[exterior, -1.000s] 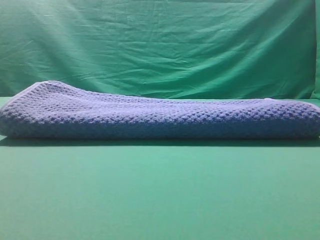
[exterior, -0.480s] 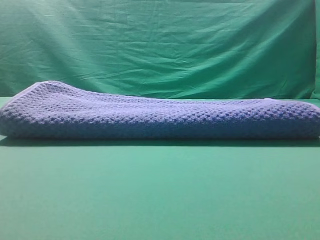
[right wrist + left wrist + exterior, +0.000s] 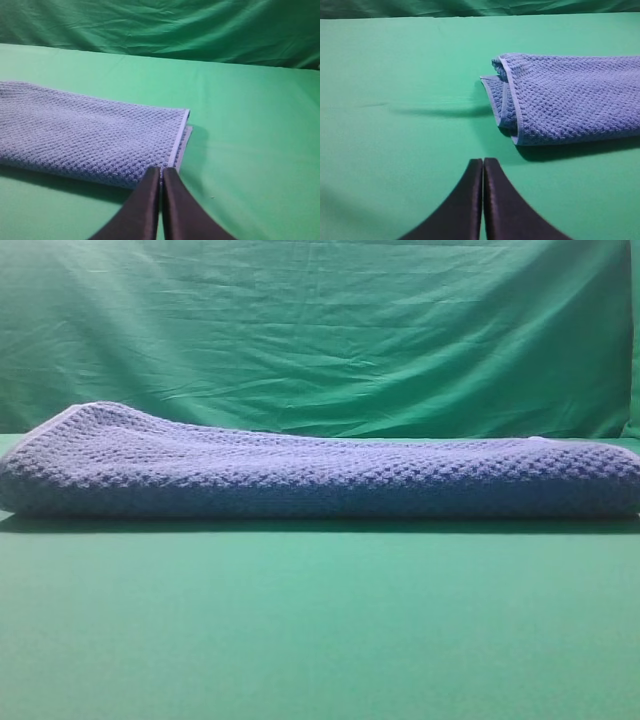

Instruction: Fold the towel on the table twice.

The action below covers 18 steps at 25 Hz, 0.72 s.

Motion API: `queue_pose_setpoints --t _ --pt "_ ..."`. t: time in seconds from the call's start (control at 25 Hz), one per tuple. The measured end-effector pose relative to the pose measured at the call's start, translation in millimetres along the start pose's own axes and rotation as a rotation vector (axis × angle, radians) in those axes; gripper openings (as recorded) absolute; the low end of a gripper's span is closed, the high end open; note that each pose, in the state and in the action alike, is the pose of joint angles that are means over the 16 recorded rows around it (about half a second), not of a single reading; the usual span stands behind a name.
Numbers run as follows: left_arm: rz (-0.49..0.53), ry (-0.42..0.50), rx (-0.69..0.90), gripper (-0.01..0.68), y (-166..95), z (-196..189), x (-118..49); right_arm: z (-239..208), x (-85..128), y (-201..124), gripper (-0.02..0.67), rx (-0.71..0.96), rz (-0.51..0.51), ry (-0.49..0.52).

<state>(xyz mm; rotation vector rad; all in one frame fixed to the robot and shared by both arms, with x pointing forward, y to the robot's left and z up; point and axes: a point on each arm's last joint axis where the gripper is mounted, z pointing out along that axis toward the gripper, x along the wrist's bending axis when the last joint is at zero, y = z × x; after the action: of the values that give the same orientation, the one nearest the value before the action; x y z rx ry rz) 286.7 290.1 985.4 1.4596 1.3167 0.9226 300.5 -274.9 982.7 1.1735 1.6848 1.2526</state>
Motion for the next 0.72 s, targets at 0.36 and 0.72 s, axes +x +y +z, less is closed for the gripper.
queue_pose_setpoints --t 0.36,0.72 --pt "0.023 0.023 0.032 0.0 -21.8 10.4 3.7 7.2 -2.7 -22.6 0.0 0.01 0.011 -0.035" --pt "0.068 0.047 0.036 0.0 -31.1 14.7 6.6 8.5 -1.0 -32.3 0.0 0.061 0.012 -0.019"
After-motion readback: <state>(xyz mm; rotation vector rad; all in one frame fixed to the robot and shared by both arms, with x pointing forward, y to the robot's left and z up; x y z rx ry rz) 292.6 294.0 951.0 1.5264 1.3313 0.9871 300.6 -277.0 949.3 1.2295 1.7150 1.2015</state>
